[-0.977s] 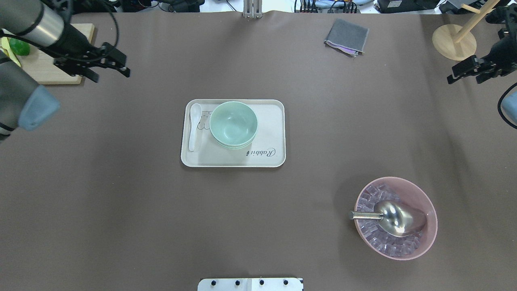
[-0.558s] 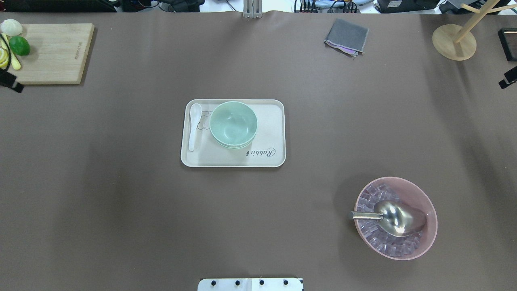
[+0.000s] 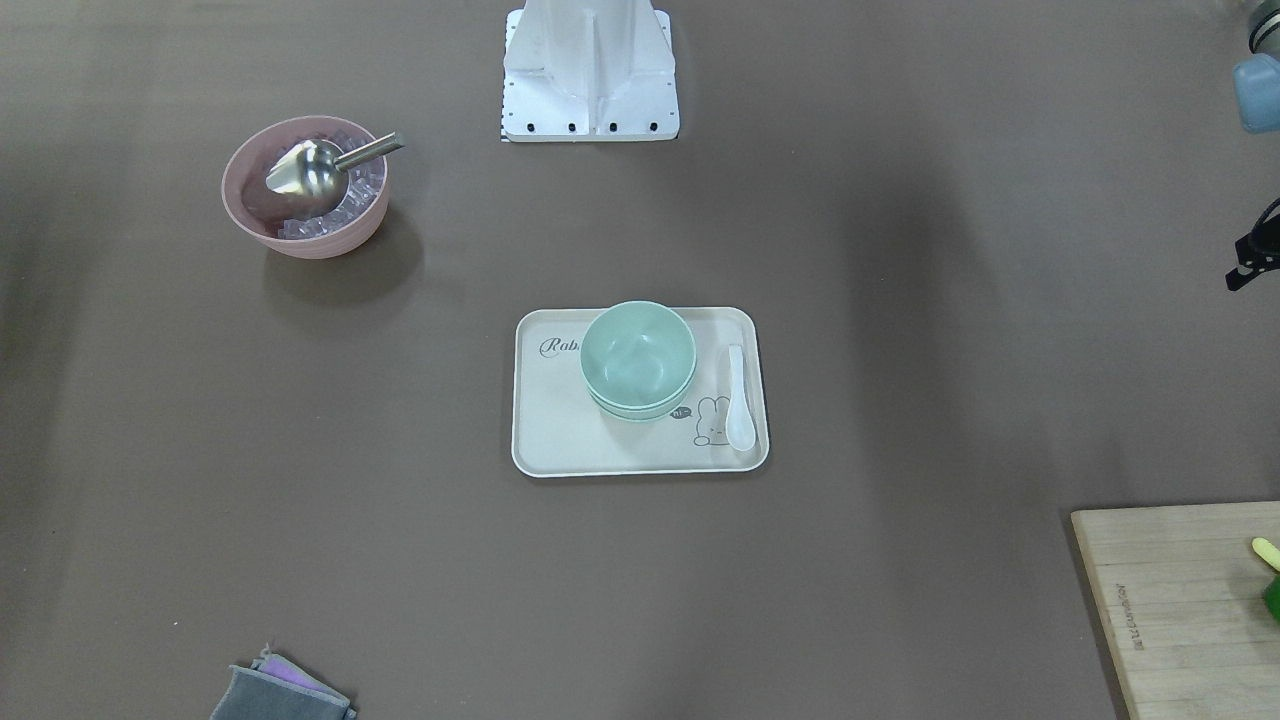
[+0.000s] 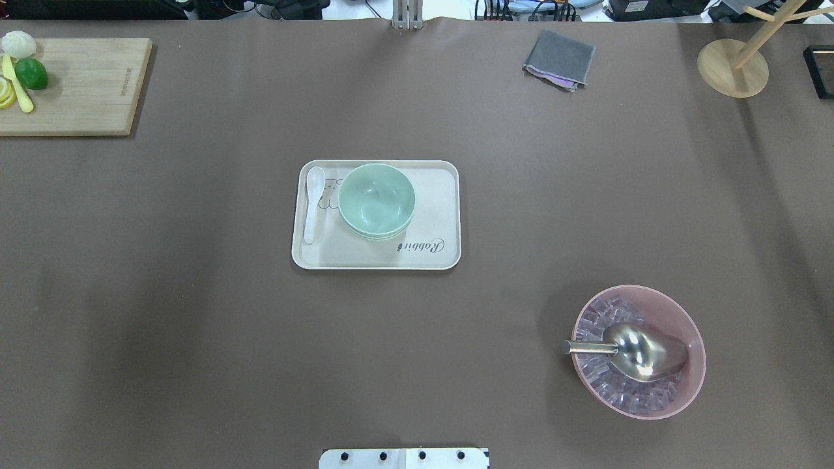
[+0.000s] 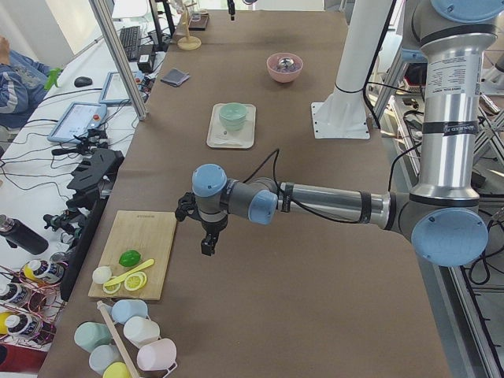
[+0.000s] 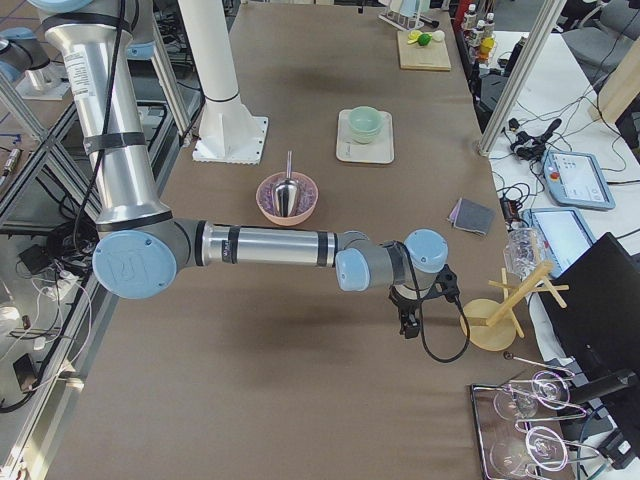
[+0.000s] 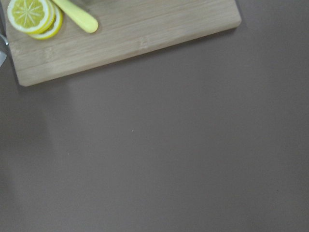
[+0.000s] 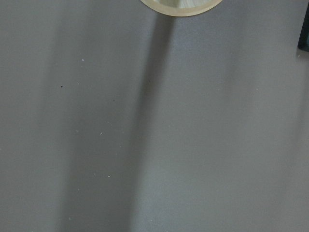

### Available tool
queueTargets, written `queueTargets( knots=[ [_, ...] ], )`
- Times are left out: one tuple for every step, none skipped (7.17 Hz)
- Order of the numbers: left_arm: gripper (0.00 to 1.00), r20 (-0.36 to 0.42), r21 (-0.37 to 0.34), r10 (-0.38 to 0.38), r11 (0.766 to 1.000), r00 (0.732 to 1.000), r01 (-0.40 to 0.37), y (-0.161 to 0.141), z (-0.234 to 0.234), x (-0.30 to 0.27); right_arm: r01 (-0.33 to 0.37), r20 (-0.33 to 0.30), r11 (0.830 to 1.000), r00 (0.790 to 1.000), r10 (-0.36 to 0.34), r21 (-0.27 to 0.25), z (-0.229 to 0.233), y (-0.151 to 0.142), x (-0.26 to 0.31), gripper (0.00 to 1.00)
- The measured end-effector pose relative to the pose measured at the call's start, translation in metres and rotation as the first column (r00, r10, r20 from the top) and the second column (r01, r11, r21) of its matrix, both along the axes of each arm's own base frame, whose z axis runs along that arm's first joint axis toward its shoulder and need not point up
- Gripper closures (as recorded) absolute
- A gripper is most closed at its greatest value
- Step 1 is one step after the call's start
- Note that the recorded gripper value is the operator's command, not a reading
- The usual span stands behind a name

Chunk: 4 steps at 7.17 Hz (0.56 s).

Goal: Stack green bowls together

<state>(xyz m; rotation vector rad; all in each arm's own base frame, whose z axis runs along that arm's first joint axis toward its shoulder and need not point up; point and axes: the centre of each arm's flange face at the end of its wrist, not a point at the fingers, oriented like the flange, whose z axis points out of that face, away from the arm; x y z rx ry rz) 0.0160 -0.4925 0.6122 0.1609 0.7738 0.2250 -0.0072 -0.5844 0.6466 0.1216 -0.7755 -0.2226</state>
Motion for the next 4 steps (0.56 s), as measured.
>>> queueTargets(
  knots=[
    [0.01,0.001,-0.010,-0.002,1.000,1.000,0.002,0.004,0.007,-0.003,0.000,0.000,1.000,1.000,0.000,0.001,0.000,0.000,0.000,0.00],
    [0.01,-0.004,-0.016,-0.011,1.000,1.000,0.011,0.004,0.008,-0.006,-0.002,-0.001,1.000,1.000,0.002,0.002,-0.001,0.000,0.000,0.00],
    [0.01,-0.029,-0.044,-0.036,0.998,0.999,0.035,-0.006,-0.001,-0.017,-0.003,-0.003,1.000,1.000,0.003,-0.001,-0.001,-0.001,0.000,0.00],
    [0.01,-0.068,-0.098,-0.062,0.994,0.996,0.055,-0.020,-0.017,-0.030,-0.004,-0.005,1.000,1.000,0.004,-0.007,0.001,0.000,0.000,0.00]
  ],
)
